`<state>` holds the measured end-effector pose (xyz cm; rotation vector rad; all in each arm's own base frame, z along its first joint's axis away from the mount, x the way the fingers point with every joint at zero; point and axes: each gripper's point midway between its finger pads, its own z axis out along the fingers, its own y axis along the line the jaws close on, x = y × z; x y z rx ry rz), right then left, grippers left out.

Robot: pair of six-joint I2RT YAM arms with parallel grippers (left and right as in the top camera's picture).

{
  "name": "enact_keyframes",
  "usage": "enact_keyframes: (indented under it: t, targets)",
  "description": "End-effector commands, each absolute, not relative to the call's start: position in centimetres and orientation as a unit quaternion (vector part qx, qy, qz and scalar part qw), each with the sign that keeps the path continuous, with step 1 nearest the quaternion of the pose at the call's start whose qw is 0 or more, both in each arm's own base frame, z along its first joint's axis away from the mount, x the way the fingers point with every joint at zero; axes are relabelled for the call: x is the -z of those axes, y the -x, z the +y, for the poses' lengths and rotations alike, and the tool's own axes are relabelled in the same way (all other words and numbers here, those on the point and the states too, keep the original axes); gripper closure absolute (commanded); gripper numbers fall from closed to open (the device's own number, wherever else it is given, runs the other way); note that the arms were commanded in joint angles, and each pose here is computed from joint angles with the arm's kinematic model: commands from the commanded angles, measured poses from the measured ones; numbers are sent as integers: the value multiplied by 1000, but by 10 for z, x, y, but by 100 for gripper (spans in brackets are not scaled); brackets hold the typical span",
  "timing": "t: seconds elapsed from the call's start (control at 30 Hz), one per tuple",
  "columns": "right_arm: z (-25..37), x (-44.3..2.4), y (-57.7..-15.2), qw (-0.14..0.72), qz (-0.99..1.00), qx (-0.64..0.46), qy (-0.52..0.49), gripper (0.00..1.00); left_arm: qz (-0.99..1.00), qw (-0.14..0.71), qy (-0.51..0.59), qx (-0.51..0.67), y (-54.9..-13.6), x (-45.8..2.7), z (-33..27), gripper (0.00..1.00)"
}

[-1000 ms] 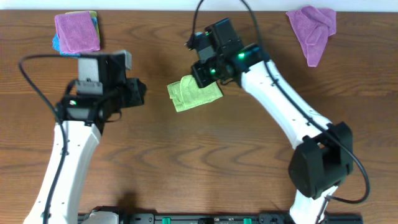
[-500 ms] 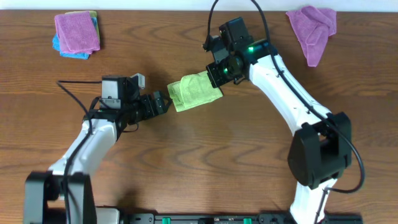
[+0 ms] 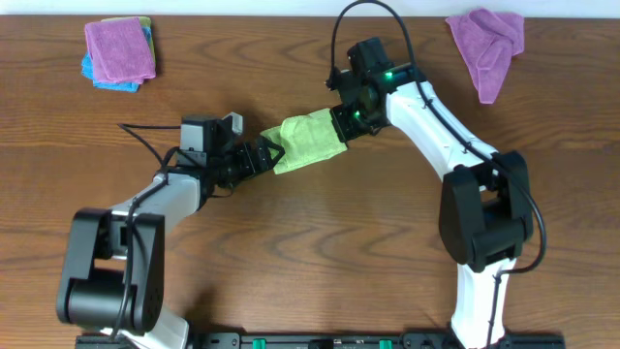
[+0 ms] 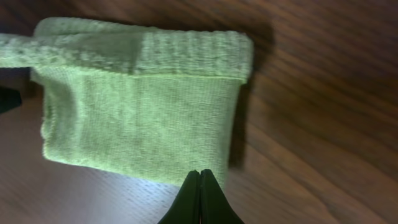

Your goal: Fold the cloth

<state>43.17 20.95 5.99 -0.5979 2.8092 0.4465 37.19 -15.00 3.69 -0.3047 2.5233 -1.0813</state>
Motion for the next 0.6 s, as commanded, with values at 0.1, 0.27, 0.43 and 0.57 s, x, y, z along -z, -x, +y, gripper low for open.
enact_keyframes:
  t: [0.1, 0.27, 0.43, 0.57]
  targets:
    - [197, -43, -436, 106, 964, -143, 200, 99, 896, 167, 128, 391, -373, -17, -154, 5]
    - [200, -22, -432, 85, 965, -150, 197, 99, 893, 164, 142, 395, -378, -8, -155, 5]
    - [215, -4, -425, 64, 961, -180, 201, 99, 896, 144, 150, 393, -373, 7, -159, 4]
    - [226, 2, -420, 56, 959, -185, 207, 99, 899, 128, 152, 391, -367, 16, -165, 5]
